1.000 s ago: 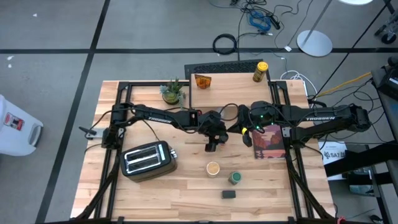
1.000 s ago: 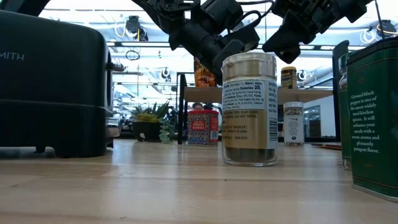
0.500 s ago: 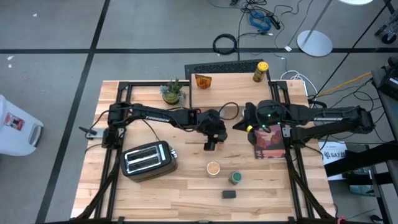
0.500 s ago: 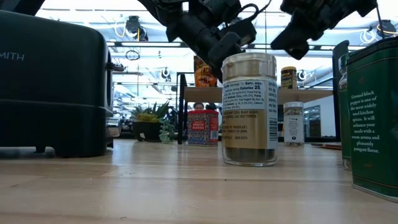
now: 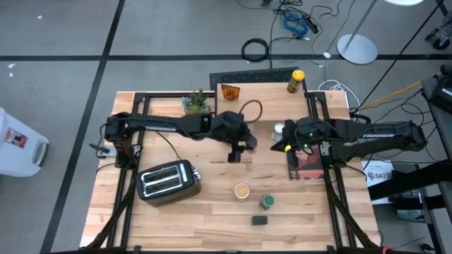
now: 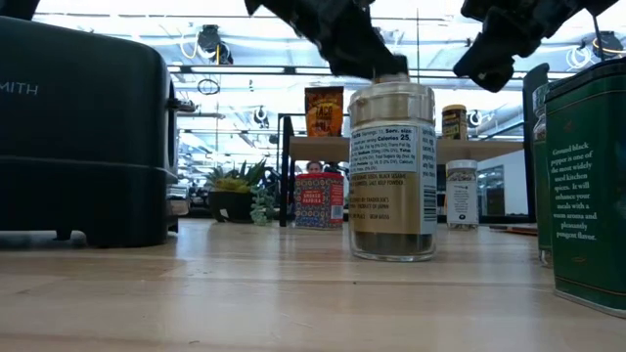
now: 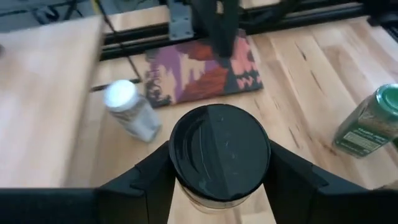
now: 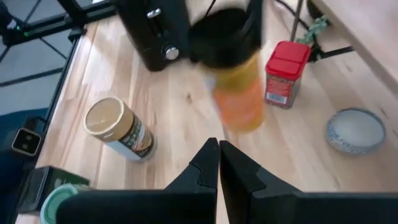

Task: Shelf spices
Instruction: Put the black seasoning bottle on the shelf

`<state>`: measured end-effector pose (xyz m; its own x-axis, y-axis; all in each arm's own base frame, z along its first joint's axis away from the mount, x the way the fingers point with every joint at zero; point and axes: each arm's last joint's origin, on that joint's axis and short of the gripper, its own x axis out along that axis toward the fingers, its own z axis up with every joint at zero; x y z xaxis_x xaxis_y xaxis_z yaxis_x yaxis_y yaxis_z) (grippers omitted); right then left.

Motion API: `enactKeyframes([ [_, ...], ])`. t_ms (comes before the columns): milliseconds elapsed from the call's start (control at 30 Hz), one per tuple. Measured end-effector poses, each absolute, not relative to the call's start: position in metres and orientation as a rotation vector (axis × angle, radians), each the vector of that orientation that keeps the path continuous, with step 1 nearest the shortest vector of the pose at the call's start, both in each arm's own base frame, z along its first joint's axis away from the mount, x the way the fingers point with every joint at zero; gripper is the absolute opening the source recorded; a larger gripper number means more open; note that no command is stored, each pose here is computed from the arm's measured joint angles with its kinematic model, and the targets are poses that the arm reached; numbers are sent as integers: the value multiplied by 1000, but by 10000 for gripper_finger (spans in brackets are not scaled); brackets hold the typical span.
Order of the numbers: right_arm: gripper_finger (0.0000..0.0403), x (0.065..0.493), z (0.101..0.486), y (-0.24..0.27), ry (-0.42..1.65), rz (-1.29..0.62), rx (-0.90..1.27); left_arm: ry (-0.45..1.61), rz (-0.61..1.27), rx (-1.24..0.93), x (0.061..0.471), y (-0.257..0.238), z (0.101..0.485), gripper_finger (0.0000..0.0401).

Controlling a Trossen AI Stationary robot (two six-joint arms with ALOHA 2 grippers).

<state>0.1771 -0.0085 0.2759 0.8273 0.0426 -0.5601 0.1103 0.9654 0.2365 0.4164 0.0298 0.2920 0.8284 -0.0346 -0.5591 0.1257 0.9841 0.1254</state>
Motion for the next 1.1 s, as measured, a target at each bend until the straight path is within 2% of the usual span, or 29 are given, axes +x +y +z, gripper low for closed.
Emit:
enactKeyframes([
  [267,0,176,270,-2,657,-67,229,568,-18,214,407,44,350,204],
  [533,0,176,269,6,673,-36,230,462,67,241,398,72,402,204],
  [933,0,176,268,17,673,-63,201,363,176,271,376,127,441,204],
  [1100,0,183,265,21,683,-53,192,325,200,269,371,143,446,204],
])
